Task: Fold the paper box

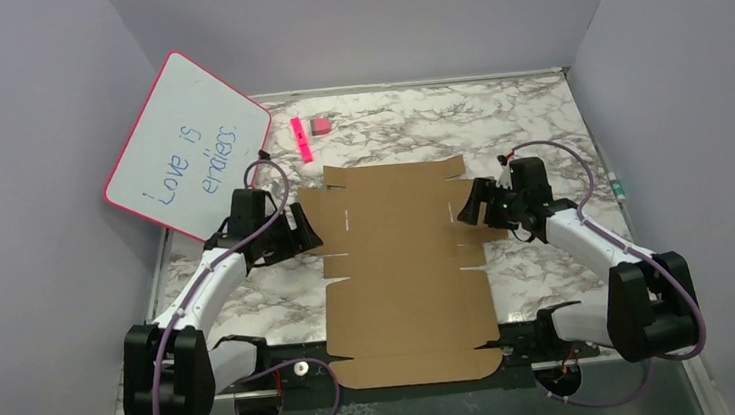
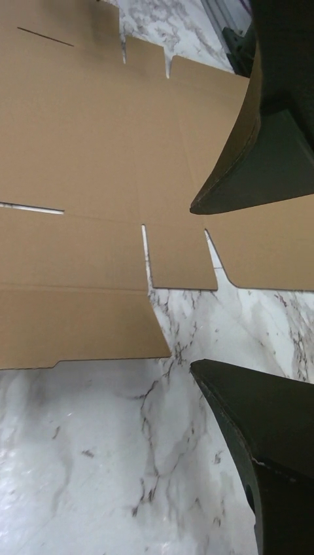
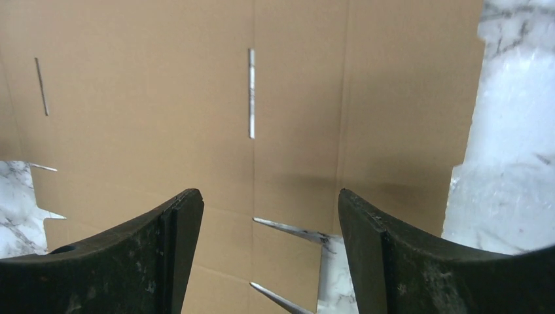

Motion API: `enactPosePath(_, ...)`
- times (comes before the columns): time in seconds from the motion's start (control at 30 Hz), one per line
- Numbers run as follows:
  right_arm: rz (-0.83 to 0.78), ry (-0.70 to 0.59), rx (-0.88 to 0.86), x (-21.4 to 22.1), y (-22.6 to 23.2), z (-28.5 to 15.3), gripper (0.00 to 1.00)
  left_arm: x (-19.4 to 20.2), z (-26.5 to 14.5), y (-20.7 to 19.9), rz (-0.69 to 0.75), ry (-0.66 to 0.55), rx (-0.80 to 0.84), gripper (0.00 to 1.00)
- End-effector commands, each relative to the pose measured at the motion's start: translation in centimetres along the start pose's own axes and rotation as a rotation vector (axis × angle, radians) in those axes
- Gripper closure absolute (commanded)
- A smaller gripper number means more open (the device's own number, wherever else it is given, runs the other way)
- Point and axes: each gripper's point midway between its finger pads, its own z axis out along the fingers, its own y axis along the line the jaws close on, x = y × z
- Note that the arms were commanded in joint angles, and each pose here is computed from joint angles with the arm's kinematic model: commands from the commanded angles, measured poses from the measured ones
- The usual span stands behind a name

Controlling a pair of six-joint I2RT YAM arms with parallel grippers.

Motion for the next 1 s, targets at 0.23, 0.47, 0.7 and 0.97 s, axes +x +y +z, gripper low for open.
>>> enactPosePath(0.23, 0.156, 0.156, 0.025, 5.9, -1.0, 0.0, 0.19, 4.3, 0.9, -2.6, -0.040, 0.070, 0.097, 0.16)
enactPosePath(0.47, 0.166, 0.210, -0.097, 7.8, 0.6, -0.1, 0.24, 6.3, 2.4, -2.8, -0.028, 0.102, 0.079, 0.16)
enactPosePath(0.7, 0.149, 0.216, -0.197, 7.6, 2.4, -1.0, 0.37, 7.4, 3.4, -3.7, -0.007, 0.119, 0.097, 0.16)
enactPosePath(0.97, 0.120, 0.174, -0.279, 5.6, 4.5, -2.4, 0.45, 7.4, 3.9, -4.6, 0.020, 0.109, 0.099, 0.16)
